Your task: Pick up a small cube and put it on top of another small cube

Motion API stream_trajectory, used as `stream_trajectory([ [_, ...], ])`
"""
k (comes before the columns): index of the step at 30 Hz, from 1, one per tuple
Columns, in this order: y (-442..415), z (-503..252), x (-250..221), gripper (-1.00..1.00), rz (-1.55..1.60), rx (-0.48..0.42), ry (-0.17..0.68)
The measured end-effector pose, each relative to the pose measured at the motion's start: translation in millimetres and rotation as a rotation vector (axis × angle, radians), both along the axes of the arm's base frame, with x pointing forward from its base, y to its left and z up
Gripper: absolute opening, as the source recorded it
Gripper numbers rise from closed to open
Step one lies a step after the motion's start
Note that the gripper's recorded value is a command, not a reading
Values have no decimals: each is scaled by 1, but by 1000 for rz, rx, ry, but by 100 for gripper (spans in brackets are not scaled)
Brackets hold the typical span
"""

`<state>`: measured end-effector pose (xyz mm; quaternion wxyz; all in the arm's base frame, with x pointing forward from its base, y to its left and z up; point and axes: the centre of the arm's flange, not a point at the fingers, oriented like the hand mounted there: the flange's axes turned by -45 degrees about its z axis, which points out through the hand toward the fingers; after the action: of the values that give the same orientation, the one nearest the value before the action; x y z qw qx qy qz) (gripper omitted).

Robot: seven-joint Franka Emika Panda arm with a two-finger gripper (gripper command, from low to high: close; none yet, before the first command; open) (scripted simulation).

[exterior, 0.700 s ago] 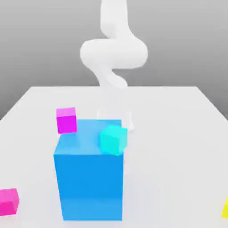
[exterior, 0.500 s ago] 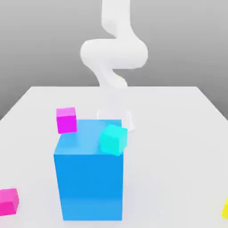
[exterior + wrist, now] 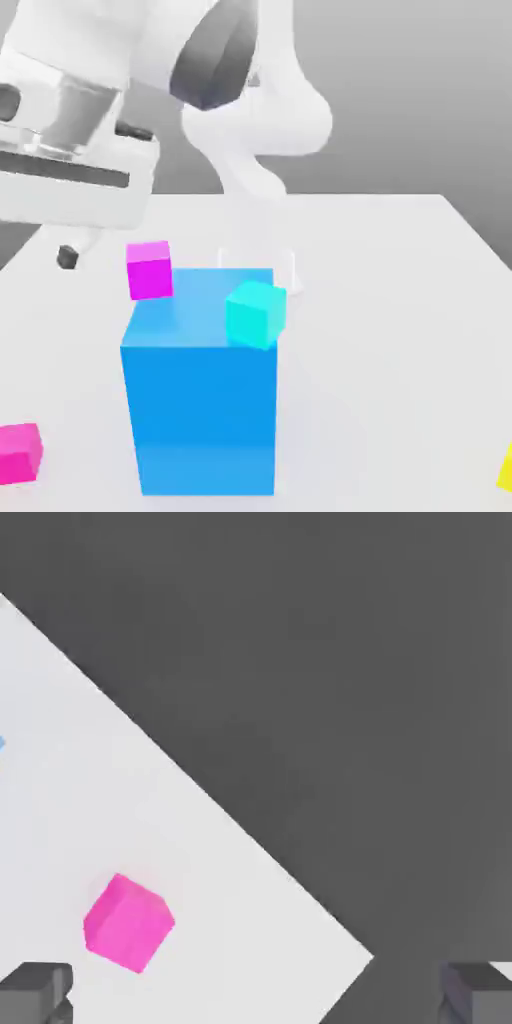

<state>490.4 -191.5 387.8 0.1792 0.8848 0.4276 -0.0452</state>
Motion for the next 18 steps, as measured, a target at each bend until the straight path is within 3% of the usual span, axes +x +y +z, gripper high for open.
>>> stream_trajectory([
  [9, -60, -113, -21, 0, 361, 131, 239],
  [13, -80, -151, -36, 0, 529, 210, 272],
  [18, -101, -185, -54, 0, 740, 291, 248],
])
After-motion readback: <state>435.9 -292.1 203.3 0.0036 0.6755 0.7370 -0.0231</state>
